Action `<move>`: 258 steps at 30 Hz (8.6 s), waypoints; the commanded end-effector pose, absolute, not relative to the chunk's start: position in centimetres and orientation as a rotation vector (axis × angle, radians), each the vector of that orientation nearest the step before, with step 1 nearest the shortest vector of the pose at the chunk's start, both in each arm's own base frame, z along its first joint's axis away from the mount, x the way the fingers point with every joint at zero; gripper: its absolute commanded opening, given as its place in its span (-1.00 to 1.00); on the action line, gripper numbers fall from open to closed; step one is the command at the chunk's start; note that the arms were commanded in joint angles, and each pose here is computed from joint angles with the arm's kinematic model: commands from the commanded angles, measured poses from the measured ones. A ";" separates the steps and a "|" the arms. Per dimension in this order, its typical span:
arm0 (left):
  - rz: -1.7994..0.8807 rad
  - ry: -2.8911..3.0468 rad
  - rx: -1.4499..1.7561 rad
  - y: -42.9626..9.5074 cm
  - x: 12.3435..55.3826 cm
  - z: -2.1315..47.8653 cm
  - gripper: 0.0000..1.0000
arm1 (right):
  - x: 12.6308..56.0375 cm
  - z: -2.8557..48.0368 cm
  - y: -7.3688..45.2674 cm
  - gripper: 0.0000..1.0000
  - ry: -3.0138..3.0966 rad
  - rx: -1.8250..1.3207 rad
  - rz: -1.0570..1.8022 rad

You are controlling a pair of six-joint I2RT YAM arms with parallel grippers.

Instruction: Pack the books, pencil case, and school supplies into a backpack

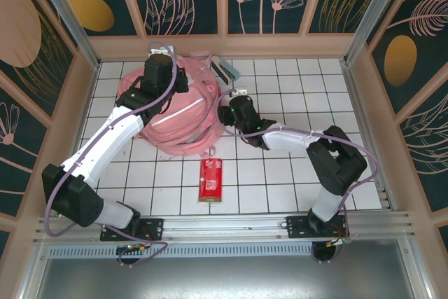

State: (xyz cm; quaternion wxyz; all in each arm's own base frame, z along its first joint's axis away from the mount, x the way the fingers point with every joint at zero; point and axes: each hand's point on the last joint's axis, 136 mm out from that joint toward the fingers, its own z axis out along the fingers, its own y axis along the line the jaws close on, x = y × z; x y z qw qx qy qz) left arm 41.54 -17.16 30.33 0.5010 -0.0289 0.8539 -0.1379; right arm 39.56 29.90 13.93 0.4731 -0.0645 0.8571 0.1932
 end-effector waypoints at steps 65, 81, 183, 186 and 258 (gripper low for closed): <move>-0.123 2.522 0.488 -20.4 33.2 10.3 -1.00 | 60.7 4.2 30.8 -0.30 2.260 -0.216 0.289; -0.158 2.335 0.312 -19.9 35.0 18.1 -1.00 | 58.4 4.7 29.0 -0.75 2.283 -0.189 0.176; -0.320 1.943 -0.066 -19.3 41.2 34.9 -1.00 | 29.5 15.1 47.0 -1.00 1.926 -0.735 0.511; -0.320 1.947 -0.064 -19.3 41.3 34.6 -1.00 | 30.1 14.9 48.8 -1.00 1.901 -0.775 0.514; -0.354 2.001 -0.073 -18.8 42.0 30.6 -1.00 | 27.7 0.6 20.4 -0.01 2.408 -0.289 -0.226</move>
